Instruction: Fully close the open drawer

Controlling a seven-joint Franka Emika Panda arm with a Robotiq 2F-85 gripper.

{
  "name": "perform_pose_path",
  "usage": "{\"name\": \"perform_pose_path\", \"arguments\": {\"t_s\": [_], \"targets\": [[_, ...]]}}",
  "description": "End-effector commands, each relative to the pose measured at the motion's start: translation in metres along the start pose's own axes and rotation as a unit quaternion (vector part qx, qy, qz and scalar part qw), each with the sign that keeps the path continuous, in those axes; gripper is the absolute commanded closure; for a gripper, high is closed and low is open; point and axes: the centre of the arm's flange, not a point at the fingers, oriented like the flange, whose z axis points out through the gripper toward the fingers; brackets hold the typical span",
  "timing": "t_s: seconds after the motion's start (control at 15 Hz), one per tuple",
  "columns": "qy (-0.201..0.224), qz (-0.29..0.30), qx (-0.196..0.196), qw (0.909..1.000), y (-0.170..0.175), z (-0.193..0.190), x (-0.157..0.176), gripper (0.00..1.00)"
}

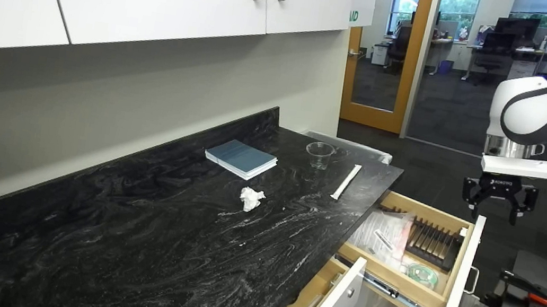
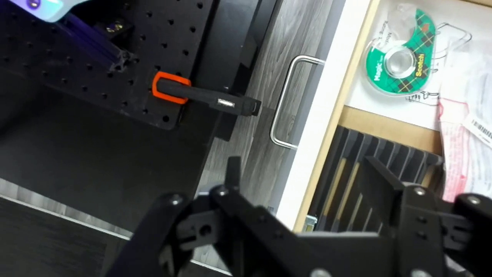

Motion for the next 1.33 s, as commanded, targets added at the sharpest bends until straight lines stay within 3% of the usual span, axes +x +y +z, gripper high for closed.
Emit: {"name": "perform_pose_path", "arguments": {"t_s": [0.0,0.2,0.27,0.33,0.47,0.53,0.6,0.67,1.27], "targets": [[0.007,0.058,0.022,0.9981,0.029,0.031,-0.008,0.50],[0.018,0.095,0.032,0.9948,0.040,0.039,0.000,0.73],[0.011,0.067,0.026,0.9973,0.008,0.010,0.026,0.81],[0.010,0.070,0.025,0.9972,0.009,0.012,0.028,0.65],[0.010,0.069,0.025,0.9973,0.008,0.012,0.028,0.78],[0.010,0.068,0.025,0.9973,0.008,0.012,0.028,0.81],[0.010,0.068,0.025,0.9973,0.008,0.012,0.028,0.95],[0.008,0.069,0.026,0.9973,0.011,0.014,0.025,0.98],[-0.079,0.142,0.009,0.9867,0.045,0.068,0.033,1.00]]}}
